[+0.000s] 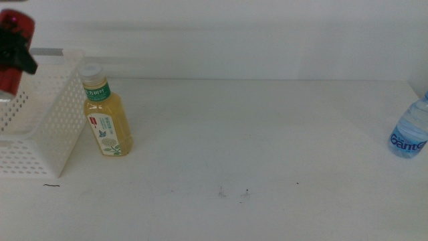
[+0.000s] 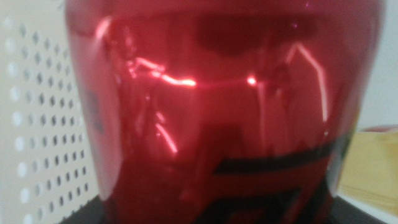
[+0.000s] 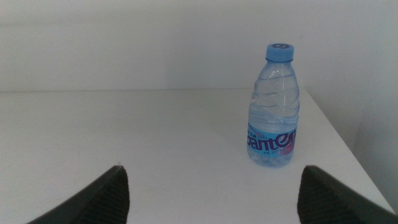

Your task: Use arms to grab the bottles and put them into the dustbin to the left of the table.

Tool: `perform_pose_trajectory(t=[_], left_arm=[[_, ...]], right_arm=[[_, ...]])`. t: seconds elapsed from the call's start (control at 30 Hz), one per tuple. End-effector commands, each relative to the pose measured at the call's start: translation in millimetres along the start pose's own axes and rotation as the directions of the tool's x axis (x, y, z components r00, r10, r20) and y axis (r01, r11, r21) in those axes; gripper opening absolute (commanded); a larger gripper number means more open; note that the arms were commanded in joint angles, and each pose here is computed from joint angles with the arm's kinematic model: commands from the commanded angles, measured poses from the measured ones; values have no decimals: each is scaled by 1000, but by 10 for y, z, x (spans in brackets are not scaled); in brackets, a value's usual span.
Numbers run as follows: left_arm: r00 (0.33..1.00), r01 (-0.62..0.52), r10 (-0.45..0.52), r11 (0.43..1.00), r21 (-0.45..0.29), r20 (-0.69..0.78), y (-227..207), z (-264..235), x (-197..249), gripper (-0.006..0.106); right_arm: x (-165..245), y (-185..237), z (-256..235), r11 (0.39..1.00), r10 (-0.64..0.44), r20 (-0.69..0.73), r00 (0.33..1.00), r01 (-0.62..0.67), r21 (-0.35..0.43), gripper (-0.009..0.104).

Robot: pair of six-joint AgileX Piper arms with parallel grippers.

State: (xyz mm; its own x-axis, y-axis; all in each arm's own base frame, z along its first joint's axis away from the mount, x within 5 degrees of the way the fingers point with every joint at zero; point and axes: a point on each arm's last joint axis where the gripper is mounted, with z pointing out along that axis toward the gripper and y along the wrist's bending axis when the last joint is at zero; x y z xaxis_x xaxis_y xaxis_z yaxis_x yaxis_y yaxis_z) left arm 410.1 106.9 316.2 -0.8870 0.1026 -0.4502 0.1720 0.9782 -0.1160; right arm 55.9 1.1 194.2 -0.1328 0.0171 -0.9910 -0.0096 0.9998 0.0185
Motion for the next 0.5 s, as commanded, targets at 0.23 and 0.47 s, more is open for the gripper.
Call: perform_pose_trajectory(t=[0.23, 0.47], left_arm=[[997, 32, -31, 999, 6, -65, 300, 392, 76, 29], [995, 28, -29, 1000, -14, -96, 379, 558, 108, 31]], right_arm=[[1, -1, -1, 1000, -13, 10, 1000, 13, 1, 92], [1, -1, -1, 1000, -13, 10, 1000, 13, 1, 92]])
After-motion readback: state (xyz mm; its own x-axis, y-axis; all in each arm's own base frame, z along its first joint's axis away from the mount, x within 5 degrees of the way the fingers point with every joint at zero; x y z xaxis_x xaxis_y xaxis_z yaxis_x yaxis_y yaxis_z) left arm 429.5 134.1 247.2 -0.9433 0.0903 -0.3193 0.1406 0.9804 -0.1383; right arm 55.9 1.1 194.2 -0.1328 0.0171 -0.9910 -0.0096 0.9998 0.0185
